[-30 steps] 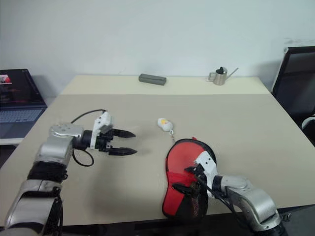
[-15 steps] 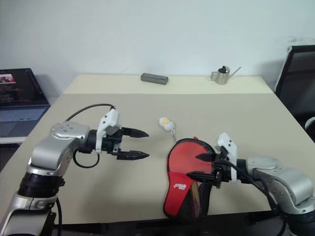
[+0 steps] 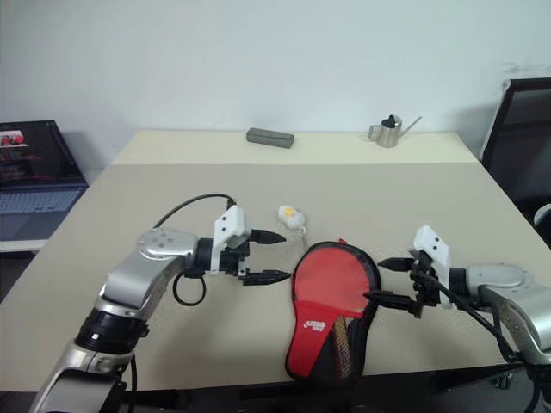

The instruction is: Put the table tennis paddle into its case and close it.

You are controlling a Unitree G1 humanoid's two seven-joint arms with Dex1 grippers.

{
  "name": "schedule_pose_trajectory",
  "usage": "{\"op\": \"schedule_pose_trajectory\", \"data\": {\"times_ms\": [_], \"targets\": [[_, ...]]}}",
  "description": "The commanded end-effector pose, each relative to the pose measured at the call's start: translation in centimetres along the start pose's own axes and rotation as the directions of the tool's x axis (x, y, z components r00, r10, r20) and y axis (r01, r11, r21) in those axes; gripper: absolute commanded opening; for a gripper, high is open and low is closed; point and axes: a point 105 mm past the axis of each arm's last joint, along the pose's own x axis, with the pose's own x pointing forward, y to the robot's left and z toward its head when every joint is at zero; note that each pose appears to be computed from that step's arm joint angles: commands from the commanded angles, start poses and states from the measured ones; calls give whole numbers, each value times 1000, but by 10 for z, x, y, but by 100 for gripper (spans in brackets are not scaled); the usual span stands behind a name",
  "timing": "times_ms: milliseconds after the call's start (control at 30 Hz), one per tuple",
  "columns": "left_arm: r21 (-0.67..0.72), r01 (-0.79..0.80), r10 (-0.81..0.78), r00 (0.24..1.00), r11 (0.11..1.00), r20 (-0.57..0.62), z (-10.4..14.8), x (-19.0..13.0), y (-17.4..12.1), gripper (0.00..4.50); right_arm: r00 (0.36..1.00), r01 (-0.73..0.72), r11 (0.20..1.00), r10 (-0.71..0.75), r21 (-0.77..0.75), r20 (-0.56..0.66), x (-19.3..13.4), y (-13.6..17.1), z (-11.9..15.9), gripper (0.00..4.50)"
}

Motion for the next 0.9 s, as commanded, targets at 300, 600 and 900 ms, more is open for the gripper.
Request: {"op": "schedule_pose_trajectory", "data": {"times_ms": [300, 600, 900], "targets": [[115, 85, -90, 995, 990, 48, 7, 59, -14, 436, 982, 160, 982, -149, -95, 120, -31, -35, 56, 450], [41, 69, -70, 998, 997, 8, -25, 90, -19, 436, 953, 235, 968, -212, -85, 215, -31, -48, 90, 450], [0, 26, -26, 999, 1000, -21, -50, 92, -30, 436, 933, 221, 975, -201, -34, 297, 44, -61, 134, 450]]}}
